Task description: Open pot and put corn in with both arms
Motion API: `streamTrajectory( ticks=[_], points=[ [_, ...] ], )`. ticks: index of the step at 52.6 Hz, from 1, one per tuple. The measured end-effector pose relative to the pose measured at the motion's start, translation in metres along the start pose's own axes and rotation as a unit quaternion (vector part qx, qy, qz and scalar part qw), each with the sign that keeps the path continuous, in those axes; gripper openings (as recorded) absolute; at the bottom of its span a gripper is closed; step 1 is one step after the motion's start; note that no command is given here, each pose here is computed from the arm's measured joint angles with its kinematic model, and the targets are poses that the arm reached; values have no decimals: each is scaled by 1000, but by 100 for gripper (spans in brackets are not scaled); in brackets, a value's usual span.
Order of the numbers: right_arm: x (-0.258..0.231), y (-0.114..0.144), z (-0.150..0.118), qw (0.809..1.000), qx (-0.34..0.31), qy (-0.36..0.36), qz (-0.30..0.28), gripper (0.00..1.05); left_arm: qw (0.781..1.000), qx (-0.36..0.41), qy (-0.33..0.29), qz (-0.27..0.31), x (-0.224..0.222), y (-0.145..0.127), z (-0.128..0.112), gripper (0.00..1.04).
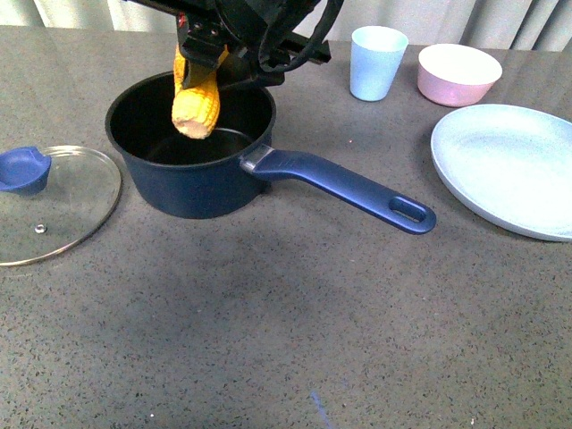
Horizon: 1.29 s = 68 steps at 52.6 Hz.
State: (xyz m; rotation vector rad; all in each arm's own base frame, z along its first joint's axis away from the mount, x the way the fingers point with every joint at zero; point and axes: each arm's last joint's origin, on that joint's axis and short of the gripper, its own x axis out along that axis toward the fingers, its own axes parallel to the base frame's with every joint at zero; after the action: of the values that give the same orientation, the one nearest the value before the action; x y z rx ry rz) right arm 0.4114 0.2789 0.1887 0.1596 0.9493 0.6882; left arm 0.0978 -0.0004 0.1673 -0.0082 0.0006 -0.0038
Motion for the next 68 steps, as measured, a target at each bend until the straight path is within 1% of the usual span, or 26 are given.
streamTrajectory(
  ticks=[1,3,7,19,22,24,34,38,47,51,54,56,61,65,68],
  points=[
    [0,0,0,1000,0,0,0,22,1000,0,0,0,0,0,0,96],
    [2,0,-2,1000,0,2,-4,32,1000,0,0,0,0,0,0,96],
    [3,-1,-4,1000,0,3,-9,46,1000,0,0,0,0,0,0,96],
    [6,-4,-9,1000,2,9,-11,77,1000,0,0,0,0,0,0,96],
    [7,-4,-11,1000,5,10,-11,91,1000,0,0,0,0,0,0,96],
    [8,-5,-12,1000,6,10,-11,92,1000,0,0,0,0,0,0,96],
    [-1,-8,-18,1000,9,-1,-16,93,1000,0,0,0,0,0,0,96],
    [-14,-10,-15,998,1,-31,-46,93,1000,0,0,0,0,0,0,96],
    [-59,-18,-4,992,2,-105,-63,95,1000,0,0,0,0,0,0,96],
    [-85,-24,-1,986,4,-146,-78,96,1000,0,0,0,0,0,0,96],
    [-115,-34,-3,977,11,-191,-98,96,1000,0,0,0,0,0,0,96],
    [-126,-38,-5,973,13,-207,-104,96,1000,0,0,0,0,0,0,96],
    [-155,-50,-16,961,21,-245,-124,96,1000,0,0,0,0,0,0,96],
    [-173,-56,-26,955,25,-266,-133,96,1000,0,0,0,0,0,0,96],
    [-191,-59,-36,946,22,-290,-146,95,1000,0,0,0,0,0,0,96]
  ],
)
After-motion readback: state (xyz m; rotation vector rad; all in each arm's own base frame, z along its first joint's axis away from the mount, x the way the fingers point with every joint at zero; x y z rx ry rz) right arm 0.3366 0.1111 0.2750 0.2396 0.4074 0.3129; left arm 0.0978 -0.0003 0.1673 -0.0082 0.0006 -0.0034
